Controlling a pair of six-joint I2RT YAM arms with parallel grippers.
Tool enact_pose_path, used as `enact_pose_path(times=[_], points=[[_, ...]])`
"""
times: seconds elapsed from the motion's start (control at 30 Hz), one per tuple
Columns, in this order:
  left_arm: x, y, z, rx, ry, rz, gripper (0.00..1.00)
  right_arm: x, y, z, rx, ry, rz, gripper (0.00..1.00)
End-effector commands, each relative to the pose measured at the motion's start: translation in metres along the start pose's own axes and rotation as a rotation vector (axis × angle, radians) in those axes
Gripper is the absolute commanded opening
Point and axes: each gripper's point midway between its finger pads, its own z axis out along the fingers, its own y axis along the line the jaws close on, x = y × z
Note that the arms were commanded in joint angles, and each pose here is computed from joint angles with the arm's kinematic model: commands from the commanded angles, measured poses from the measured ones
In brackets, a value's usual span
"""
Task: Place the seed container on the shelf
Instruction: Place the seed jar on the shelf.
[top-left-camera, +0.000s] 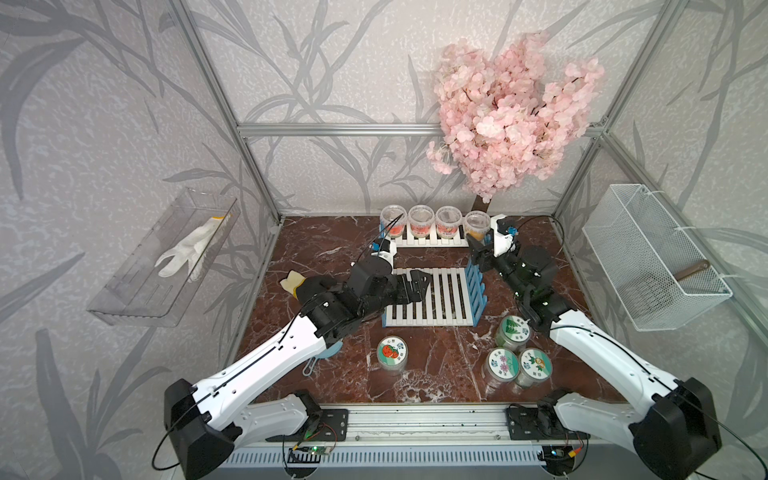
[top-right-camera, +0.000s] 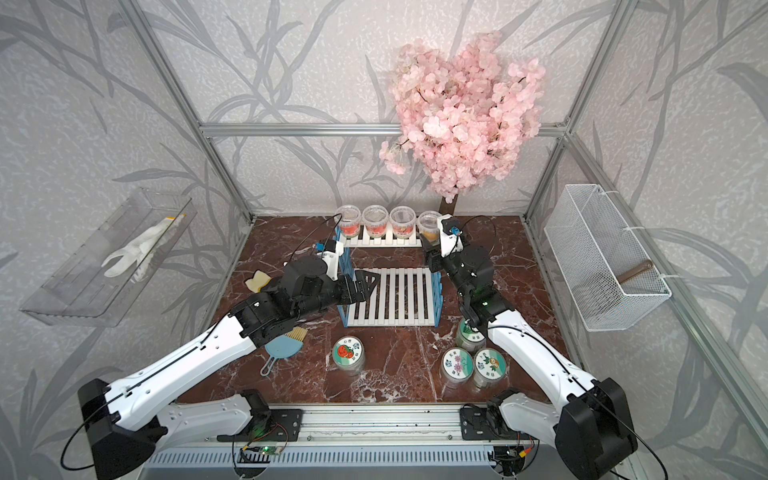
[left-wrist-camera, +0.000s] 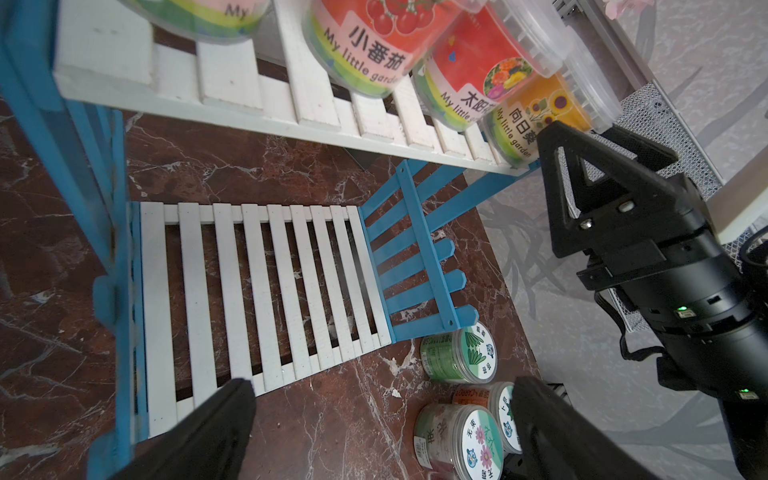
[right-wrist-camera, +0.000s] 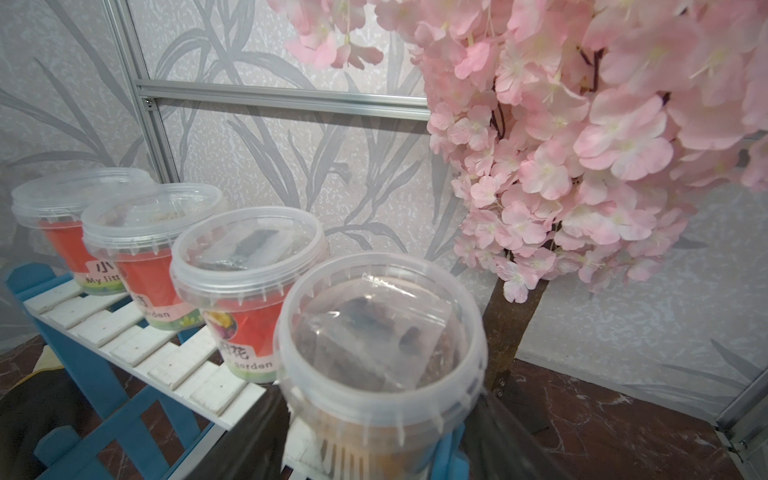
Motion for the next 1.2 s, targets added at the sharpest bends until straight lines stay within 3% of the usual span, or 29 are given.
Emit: enact_pose_path(times=[0.0, 0.73, 1.17], points=[[0.000, -0.001, 0.002, 0.003, 0.008, 0.008, 1.00, -0.020, -0.004, -0.002, 0.008, -0.049, -0.003, 0.67], [-0.001, 0.000, 0.000, -0.001, 0.002, 0.005, 1.00, -0.030, -0.005, 0.013, -0.002, -0.068, 0.007, 0.62], [0.002, 0.001, 0.000, -0.003, 0.012, 0.005, 1.00, -0.017, -0.011, 0.010, 0.028, -0.034, 0.002, 0.62]])
